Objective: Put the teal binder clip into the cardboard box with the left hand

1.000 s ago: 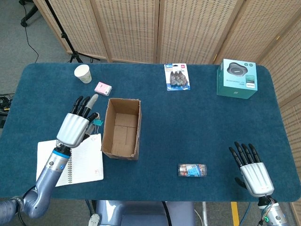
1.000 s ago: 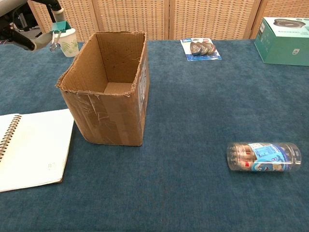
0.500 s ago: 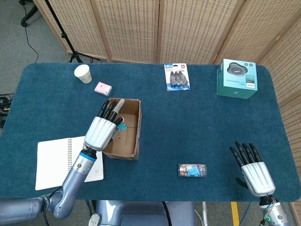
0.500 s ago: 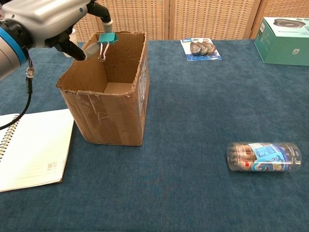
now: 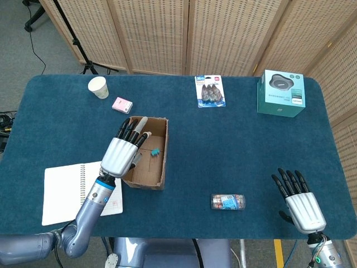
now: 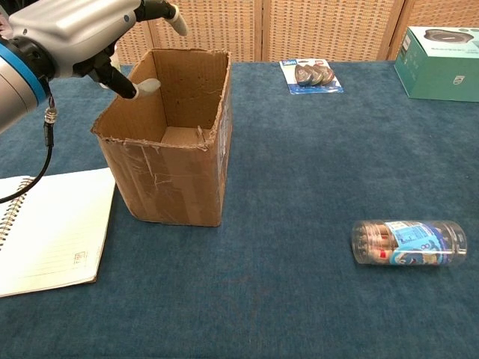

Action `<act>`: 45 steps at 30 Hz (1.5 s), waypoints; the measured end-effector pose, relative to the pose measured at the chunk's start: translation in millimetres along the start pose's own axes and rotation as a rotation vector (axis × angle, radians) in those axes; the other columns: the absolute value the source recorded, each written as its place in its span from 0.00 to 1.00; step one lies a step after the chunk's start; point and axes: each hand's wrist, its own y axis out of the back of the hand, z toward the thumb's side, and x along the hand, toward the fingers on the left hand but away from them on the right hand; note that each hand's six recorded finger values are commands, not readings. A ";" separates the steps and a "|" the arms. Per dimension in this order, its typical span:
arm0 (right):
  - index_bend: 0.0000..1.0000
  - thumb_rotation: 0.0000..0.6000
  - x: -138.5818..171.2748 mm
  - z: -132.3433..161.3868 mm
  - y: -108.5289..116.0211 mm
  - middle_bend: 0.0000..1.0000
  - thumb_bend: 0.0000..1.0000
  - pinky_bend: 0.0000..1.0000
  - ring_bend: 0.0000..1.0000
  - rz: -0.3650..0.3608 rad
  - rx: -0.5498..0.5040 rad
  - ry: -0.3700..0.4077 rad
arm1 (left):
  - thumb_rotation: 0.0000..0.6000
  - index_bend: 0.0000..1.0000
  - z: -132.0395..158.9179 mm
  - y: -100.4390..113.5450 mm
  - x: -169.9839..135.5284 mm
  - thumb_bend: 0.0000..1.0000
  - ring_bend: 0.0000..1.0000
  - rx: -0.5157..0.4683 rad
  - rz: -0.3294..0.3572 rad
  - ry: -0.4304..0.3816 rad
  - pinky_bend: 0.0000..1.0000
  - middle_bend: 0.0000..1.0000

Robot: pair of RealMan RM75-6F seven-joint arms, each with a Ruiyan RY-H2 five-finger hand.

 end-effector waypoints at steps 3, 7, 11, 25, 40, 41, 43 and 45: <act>0.00 1.00 0.1 0.0 -0.3 0.00 0.16 0.00 0.00 0.002 0.001 0.000 | 1.00 0.24 -2.3 1.5 -1.3 0.33 0.00 0.001 0.005 0.000 0.00 0.00; 0.00 1.00 -0.1 -0.8 0.4 0.00 0.16 0.00 0.00 0.000 -0.001 -0.001 | 1.00 0.24 -9.5 5.7 -3.9 0.33 0.00 0.008 0.014 0.008 0.00 0.00; 0.00 1.00 0.0 -1.9 0.6 0.00 0.16 0.00 0.00 -0.002 -0.003 -0.006 | 1.00 0.24 -29.5 11.5 -11.3 0.33 0.00 0.038 0.016 0.036 0.00 0.00; 0.00 1.00 -0.6 9.7 -7.2 0.00 0.16 0.00 0.00 0.011 0.032 0.017 | 1.00 0.00 -124.8 23.1 -64.4 0.13 0.00 0.135 -0.044 0.156 0.00 0.00; 0.00 1.00 0.8 8.1 -4.5 0.00 0.16 0.00 0.00 0.003 0.024 0.018 | 1.00 0.00 -180.0 -16.8 -142.8 0.13 0.00 0.122 -0.252 0.331 0.00 0.00; 0.00 1.00 1.1 8.3 -4.4 0.00 0.16 0.00 0.00 0.002 0.025 0.019 | 1.00 0.00 -182.8 -20.0 -147.0 0.13 0.00 0.119 -0.256 0.342 0.00 0.00; 0.00 1.00 1.0 8.7 -4.6 0.00 0.16 0.00 0.00 0.002 0.026 0.019 | 1.00 0.00 -189.2 -26.6 -156.6 0.14 0.00 0.112 -0.260 0.367 0.00 0.00; 0.00 1.00 1.3 9.7 -4.8 0.00 0.16 0.00 0.00 0.002 0.027 0.023 | 1.00 0.00 -194.1 -30.1 -165.3 0.14 0.00 0.104 -0.250 0.384 0.00 0.00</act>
